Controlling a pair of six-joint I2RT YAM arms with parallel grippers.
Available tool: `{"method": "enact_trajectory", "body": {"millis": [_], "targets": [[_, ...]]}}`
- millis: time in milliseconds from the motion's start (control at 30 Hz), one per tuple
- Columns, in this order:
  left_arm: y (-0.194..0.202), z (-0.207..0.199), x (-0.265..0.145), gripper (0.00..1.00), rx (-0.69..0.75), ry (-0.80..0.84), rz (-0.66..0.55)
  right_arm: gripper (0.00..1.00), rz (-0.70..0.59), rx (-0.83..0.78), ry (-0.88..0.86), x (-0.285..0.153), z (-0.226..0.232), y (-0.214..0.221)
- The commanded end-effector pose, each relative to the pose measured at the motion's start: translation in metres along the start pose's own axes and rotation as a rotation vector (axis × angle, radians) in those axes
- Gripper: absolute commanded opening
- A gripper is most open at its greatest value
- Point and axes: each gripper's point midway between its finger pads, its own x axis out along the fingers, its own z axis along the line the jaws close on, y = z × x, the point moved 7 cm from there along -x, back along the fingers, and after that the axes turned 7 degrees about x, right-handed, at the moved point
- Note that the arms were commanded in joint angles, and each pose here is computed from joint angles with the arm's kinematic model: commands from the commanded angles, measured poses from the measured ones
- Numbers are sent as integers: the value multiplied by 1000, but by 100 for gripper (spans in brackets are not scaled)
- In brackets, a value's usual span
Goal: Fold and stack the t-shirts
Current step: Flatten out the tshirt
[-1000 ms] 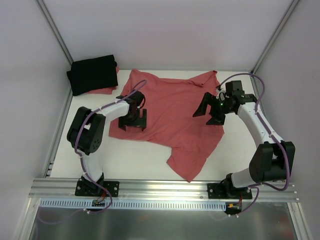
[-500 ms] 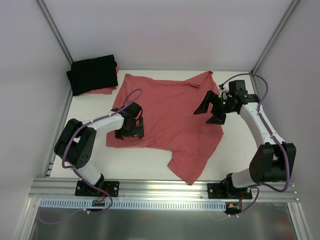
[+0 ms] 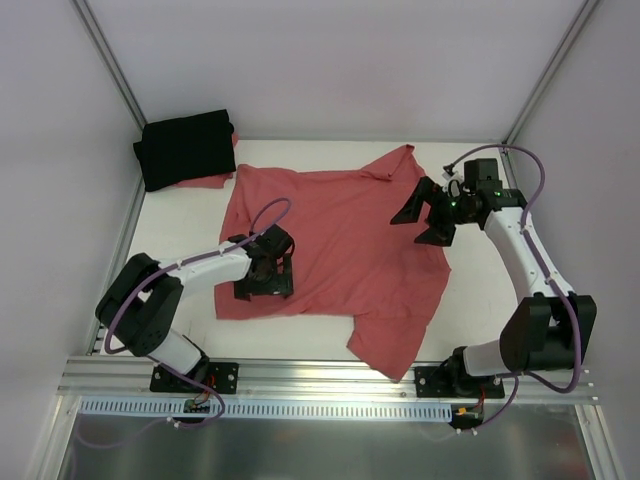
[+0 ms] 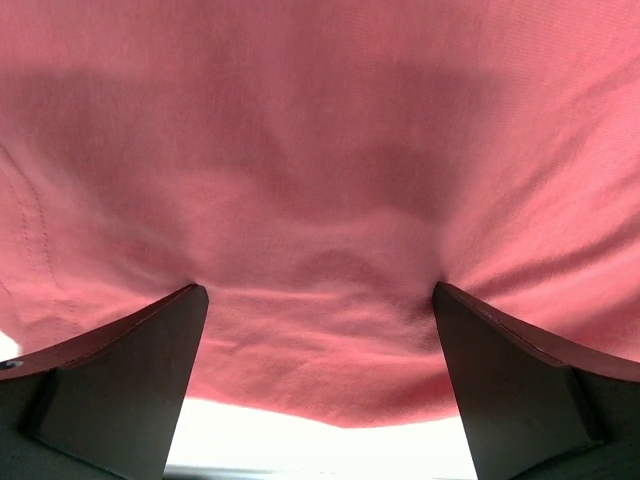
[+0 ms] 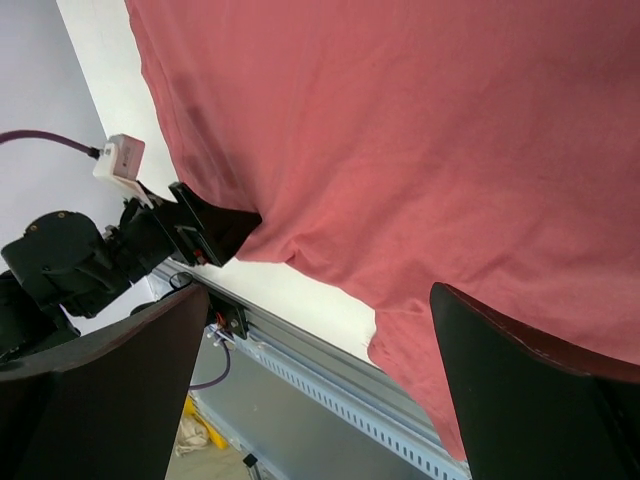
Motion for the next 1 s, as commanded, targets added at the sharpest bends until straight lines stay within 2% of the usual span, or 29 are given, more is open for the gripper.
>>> {"method": "enact_trajectory", "body": {"millis": [0,33,167,233,267,367,433,467,667,733,967], "targets": [[30,16,-18,99,38,-96,165,99,-85,-32,-47,-20,20,-17],[19,11,-30,99,45,-64,122,99,-97,-36,-44,-21,24,-22],[-73,-13,-113,99,68,49,-290,100,-218,-23,-110,-23,58,-78],[-99,-19,-142,99,101,83,-405,99,-259,-14,-163,-19,78,-114],[-120,-25,-169,99,94,115,-498,99,-275,-19,-191,-15,85,-129],[-149,-32,-196,99,133,106,-577,100,-264,18,-247,7,94,-175],[-161,-36,-191,99,158,63,-564,99,-231,90,-271,33,84,-198],[-165,-37,-202,99,154,63,-566,99,-242,88,-308,41,84,-208],[-166,-43,-204,99,158,107,-557,97,-150,205,-376,106,56,-233],[-167,-45,-205,99,187,134,-583,96,-141,223,-373,118,48,-236],[-176,-48,-179,99,306,116,-553,94,-113,282,-345,146,34,-245]]}}
